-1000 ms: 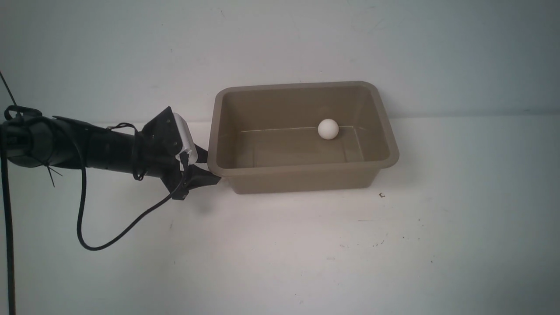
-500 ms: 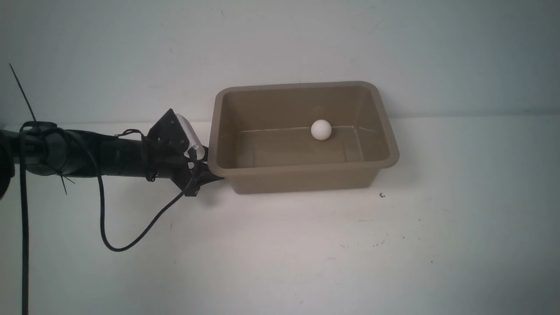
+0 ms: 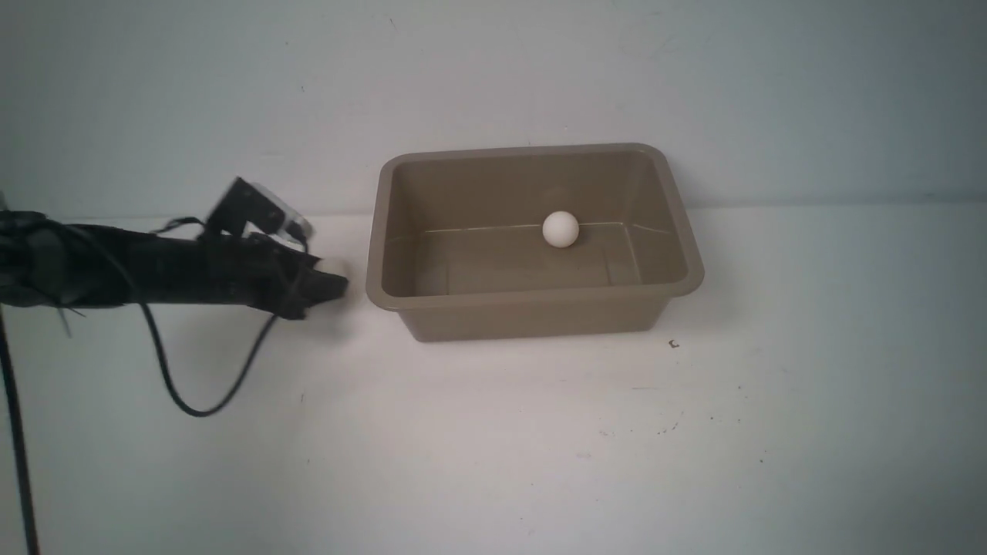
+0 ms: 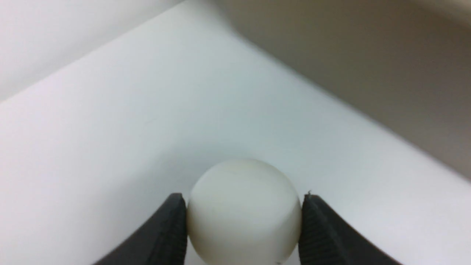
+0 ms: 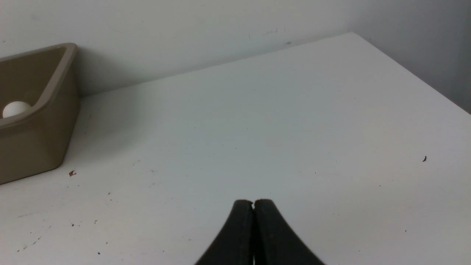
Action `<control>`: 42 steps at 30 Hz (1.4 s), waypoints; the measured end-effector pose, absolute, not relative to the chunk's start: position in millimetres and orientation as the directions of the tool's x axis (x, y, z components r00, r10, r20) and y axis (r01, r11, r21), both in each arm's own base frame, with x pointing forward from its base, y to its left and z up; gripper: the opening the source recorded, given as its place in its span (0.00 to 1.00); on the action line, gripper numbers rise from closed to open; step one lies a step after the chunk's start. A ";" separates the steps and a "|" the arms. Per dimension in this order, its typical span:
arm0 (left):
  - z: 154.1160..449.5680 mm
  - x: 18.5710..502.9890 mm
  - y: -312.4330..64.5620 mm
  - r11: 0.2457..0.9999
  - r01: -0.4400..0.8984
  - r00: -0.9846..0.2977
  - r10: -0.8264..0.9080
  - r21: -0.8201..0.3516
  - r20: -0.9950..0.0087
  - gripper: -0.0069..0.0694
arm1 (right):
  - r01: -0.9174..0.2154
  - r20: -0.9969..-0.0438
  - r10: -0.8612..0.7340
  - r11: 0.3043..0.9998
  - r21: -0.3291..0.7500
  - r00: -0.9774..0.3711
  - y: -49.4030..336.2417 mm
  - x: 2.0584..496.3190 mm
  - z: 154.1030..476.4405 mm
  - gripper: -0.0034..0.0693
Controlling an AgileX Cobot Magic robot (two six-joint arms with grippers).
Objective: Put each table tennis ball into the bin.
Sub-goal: Use the left arm to clamp the table tennis ball closest to it, then use the left arm to put the table tennis ball into the box
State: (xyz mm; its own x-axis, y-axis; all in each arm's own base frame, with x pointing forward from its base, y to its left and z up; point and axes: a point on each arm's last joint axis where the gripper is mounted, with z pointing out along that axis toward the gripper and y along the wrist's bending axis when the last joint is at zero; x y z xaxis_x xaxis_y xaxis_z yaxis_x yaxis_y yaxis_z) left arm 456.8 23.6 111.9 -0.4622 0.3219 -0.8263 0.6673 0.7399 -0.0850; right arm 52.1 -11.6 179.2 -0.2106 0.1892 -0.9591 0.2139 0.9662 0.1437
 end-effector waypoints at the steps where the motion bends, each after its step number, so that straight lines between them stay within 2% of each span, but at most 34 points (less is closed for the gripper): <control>1: 119.6 455.1 32.1 0.747 0.659 -0.466 0.317 -0.086 -0.826 0.55 | 0.214 -0.959 0.189 0.966 0.144 -0.211 -11.6 52.1 179.2 0.02; 2: 126.5 453.5 38.1 0.752 0.653 -0.468 0.309 -0.089 -0.828 0.55 | 0.214 -0.959 0.189 0.966 0.144 -0.211 -11.6 52.1 179.2 0.02; 4: 168.7 443.2 55.9 0.758 0.638 -0.455 0.229 -0.136 -0.860 0.55 | 0.214 -0.959 0.189 0.966 0.144 -0.211 -11.6 52.1 179.2 0.02; 6: 207.3 433.6 52.2 0.724 0.664 -0.423 0.159 -0.187 -0.892 0.55 | 0.214 -0.959 0.189 0.966 0.144 -0.211 -11.6 52.1 179.2 0.02; 8: 231.9 427.5 41.5 0.694 0.691 -0.397 0.129 -0.203 -0.909 0.55 | 0.214 -0.959 0.189 0.966 0.144 -0.211 -11.6 52.1 179.2 0.02; 10: 260.8 421.9 13.3 0.661 0.729 -0.350 0.137 -0.177 -0.927 0.55 | 0.214 -0.959 0.189 0.966 0.144 -0.211 -11.6 52.1 179.2 0.02; 11: 262.3 421.7 10.8 0.661 0.730 -0.347 0.140 -0.174 -0.927 0.55 | 0.214 -0.959 0.189 0.966 0.144 -0.211 -11.6 52.1 179.2 0.02; 12: 269.6 422.4 -13.4 0.658 0.738 -0.332 0.160 -0.150 -0.930 0.55 | 0.214 -0.959 0.189 0.966 0.144 -0.211 -11.6 52.1 179.2 0.02; 19: 250.6 431.7 -86.0 0.679 0.728 -0.345 0.237 -0.099 -0.908 0.55 | 0.214 -0.959 0.189 0.966 0.144 -0.211 -11.6 52.1 179.2 0.02; 23: 227.7 436.0 -114.8 0.716 0.681 -0.428 0.219 -0.154 -0.877 0.55 | 0.214 -0.959 0.189 0.966 0.144 -0.211 -11.6 52.1 179.2 0.02; 34: 191.4 435.6 -125.2 0.697 0.667 -0.554 0.227 -0.263 -0.801 0.55 | 0.214 -0.959 0.189 0.966 0.144 -0.211 -11.6 52.1 179.2 0.02; 37: 188.3 434.9 -124.8 0.702 0.655 -0.579 0.228 -0.280 -0.783 0.63 | 0.214 -0.959 0.189 0.966 0.144 -0.211 -11.6 52.1 179.2 0.02; 38: 188.3 434.9 -124.7 0.706 0.647 -0.586 0.221 -0.286 -0.779 0.68 | 0.214 -0.959 0.189 0.966 0.144 -0.211 -11.6 52.1 179.2 0.02; 42: 188.4 434.0 -125.2 0.703 0.638 -0.605 0.204 -0.315 -0.770 0.72 | 0.214 -0.959 0.189 0.966 0.144 -0.211 -11.6 52.1 179.2 0.02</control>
State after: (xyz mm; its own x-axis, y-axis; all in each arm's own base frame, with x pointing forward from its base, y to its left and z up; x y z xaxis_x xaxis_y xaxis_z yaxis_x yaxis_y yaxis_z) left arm 434.0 -125.2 188.4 -0.6048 0.2042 -0.7698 0.6377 0.7031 -0.3145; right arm 52.1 -11.6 179.2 -0.2106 0.1892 -0.9591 0.2139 0.9662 0.1437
